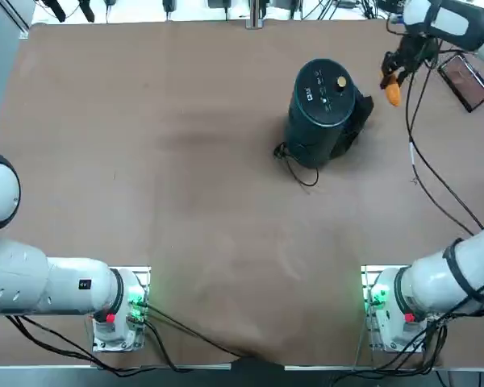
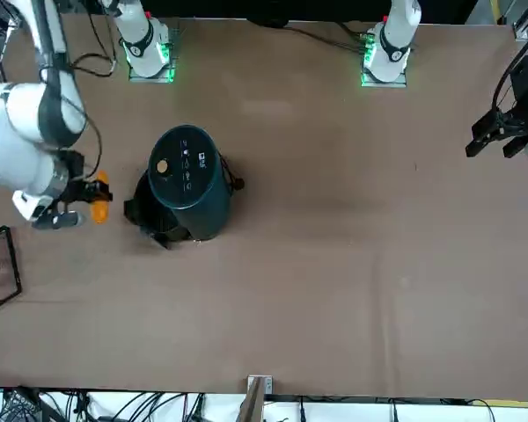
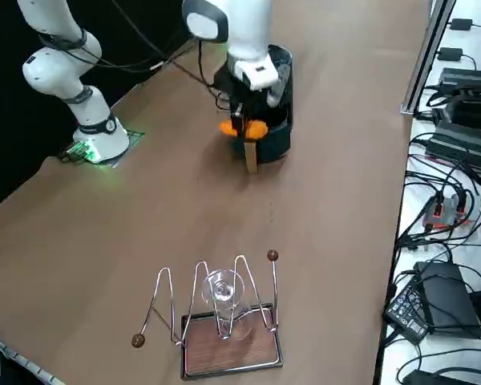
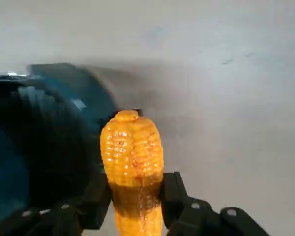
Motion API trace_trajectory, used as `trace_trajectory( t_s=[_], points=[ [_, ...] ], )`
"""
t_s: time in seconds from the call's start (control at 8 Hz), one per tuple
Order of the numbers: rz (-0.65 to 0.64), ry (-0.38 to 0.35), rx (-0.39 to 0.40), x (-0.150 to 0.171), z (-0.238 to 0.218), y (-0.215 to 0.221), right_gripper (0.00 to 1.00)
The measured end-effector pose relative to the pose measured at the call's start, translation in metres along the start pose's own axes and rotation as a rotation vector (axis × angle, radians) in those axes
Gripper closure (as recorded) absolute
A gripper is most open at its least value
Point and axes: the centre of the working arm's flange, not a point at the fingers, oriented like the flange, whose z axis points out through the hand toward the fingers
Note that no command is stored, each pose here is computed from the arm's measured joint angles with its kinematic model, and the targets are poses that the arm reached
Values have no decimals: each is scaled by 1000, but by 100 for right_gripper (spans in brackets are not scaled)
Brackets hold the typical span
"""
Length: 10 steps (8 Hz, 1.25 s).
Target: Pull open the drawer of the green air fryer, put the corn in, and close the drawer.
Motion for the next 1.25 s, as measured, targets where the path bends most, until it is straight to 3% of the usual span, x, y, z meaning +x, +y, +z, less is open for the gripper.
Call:
trace_trajectory(
  t_s=[0.25,0.62,1.0,1.12,1.25],
  points=[
    [19,-18,76,3,17,-28,43],
    [71,-32,188,10,33,-37,43],
    [79,-48,228,12,43,-49,43],
    [76,-54,228,12,46,-52,40],
    [74,-58,227,13,48,-54,26]
  ],
)
